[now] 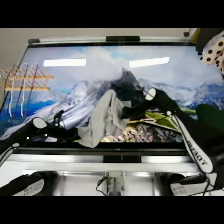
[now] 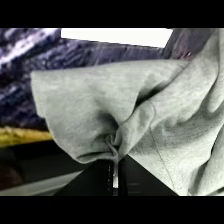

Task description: Fold the shirts.

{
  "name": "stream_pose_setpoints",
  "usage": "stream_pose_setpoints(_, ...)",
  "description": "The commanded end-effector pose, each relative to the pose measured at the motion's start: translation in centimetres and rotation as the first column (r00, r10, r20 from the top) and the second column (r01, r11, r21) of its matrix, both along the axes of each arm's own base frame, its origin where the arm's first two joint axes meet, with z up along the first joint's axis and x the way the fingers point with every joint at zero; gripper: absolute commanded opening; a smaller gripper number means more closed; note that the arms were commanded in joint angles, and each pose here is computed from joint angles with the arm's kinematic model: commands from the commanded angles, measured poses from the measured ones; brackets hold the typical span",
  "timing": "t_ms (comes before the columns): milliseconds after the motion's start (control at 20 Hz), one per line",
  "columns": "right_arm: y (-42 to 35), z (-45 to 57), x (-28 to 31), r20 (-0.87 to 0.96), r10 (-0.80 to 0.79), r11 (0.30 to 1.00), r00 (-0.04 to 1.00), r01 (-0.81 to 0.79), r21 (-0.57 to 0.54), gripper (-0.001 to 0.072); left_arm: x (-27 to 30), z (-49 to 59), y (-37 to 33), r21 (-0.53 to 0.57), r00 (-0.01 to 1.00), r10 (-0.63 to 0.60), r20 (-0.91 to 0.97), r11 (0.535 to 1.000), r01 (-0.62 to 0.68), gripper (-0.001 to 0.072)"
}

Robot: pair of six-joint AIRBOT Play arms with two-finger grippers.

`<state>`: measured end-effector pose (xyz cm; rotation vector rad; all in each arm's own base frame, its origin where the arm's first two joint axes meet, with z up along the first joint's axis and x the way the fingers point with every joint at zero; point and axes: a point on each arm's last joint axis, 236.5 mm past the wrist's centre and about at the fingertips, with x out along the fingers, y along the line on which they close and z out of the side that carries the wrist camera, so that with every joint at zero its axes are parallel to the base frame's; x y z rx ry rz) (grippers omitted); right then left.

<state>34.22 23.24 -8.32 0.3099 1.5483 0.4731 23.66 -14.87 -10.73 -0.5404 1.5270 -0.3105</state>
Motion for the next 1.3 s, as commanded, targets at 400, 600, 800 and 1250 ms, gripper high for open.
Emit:
stream_pose_setpoints(400,-8.5,25.1,5.9,0.627,0.28,0.928,0.727,-0.037,-0.371,0.0075,12.2,34.7,11.8,0.248,0.612,-0.078,0.787,0.948,-0.198,0.0038)
stream_pose_setpoints(600,-10.4,46.2,1.5,0.953,0.039,0.985,0.302,0.15,-0.088,0.0075,4.1,57.2,13.7,0.114,0.131,-0.063,0.989,0.899,-0.422,0.0038)
stream_pose_setpoints(800,-13.4,53.6,-6.6,0.987,-0.095,0.983,0.13,0.169,0.072,0.0075,-3.1,62.8,16.5,0.072,0.01,-0.082,0.997,0.792,-0.606,0.0038)
stream_pose_setpoints(1250,-17.7,44.1,-8.0,0.879,-0.01,0.937,0.476,0.311,-0.158,0.0075,-0.2,53.5,18.3,0.23,0.345,-0.022,0.939,0.782,-0.579,0.0038)
